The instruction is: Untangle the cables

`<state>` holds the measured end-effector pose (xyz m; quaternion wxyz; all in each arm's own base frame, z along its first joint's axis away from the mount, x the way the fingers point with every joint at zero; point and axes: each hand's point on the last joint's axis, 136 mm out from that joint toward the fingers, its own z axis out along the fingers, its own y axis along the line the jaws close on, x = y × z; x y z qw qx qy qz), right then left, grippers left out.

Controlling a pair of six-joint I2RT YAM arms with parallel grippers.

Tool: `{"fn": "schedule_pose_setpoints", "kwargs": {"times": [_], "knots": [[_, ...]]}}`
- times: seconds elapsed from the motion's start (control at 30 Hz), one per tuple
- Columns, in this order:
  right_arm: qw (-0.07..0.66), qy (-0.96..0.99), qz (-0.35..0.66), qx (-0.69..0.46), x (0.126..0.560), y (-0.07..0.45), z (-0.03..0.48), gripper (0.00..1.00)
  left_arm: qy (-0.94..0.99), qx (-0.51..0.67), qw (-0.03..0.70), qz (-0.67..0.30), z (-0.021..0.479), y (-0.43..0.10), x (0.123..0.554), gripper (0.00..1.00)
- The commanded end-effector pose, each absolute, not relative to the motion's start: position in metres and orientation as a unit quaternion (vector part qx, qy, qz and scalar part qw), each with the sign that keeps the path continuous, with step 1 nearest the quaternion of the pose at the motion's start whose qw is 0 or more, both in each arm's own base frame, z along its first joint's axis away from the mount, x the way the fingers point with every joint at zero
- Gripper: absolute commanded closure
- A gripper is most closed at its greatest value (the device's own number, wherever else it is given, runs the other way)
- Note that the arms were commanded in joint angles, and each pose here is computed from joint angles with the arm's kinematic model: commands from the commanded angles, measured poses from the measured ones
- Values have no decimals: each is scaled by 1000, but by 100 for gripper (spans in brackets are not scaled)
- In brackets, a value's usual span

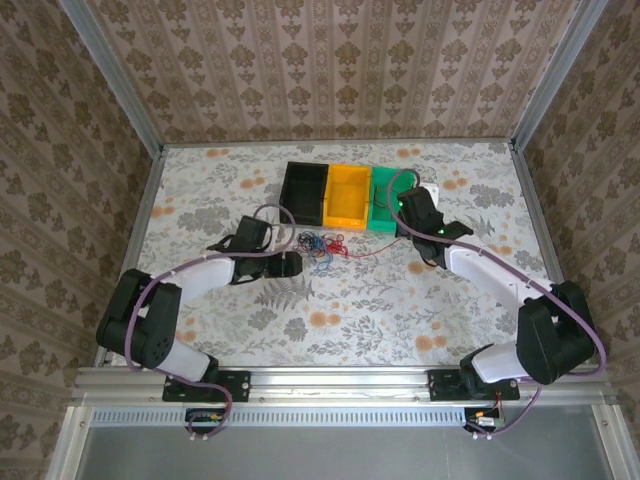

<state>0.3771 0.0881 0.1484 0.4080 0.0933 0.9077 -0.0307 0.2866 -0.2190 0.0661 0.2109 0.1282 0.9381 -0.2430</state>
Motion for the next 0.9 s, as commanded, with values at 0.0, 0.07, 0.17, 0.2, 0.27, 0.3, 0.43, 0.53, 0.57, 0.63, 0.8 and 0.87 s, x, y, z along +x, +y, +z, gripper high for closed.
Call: {"fn": "schedule_pose_setpoints", "kwargs": {"times": [0.0,0.07,0.17,0.2,0.27,0.3,0.43,0.53,0.57,0.63,0.8,0.87], "knots": [[410,907,-25,93,380,91,147,100,913,191,255,-255,107,-240,297,20],[408,908,-22,93,380,92,145,100,906,202,271,-255,121,-249,304,20],[407,908,-22,93,380,93,144,100,902,210,283,-250,130,-259,316,19],[407,909,-21,92,380,93,144,100,903,211,280,-246,129,-263,320,18],[407,909,-21,92,381,94,145,100,910,216,269,-232,122,-270,328,18],[409,908,-20,90,382,94,145,100,915,218,259,-217,116,-272,331,17],[408,909,-19,89,381,94,144,100,927,240,240,-159,101,-278,341,22],[408,908,-21,88,380,93,144,100,934,252,218,-129,90,-279,340,27],[409,908,-22,88,380,93,145,100,935,255,211,-126,86,-280,339,28],[410,908,-22,88,380,93,145,100,936,260,203,-121,79,-283,337,29],[408,908,-17,87,381,95,143,100,944,250,190,-100,62,-289,343,42],[409,908,-17,87,381,95,144,100,948,243,185,-87,54,-286,345,55]]}}
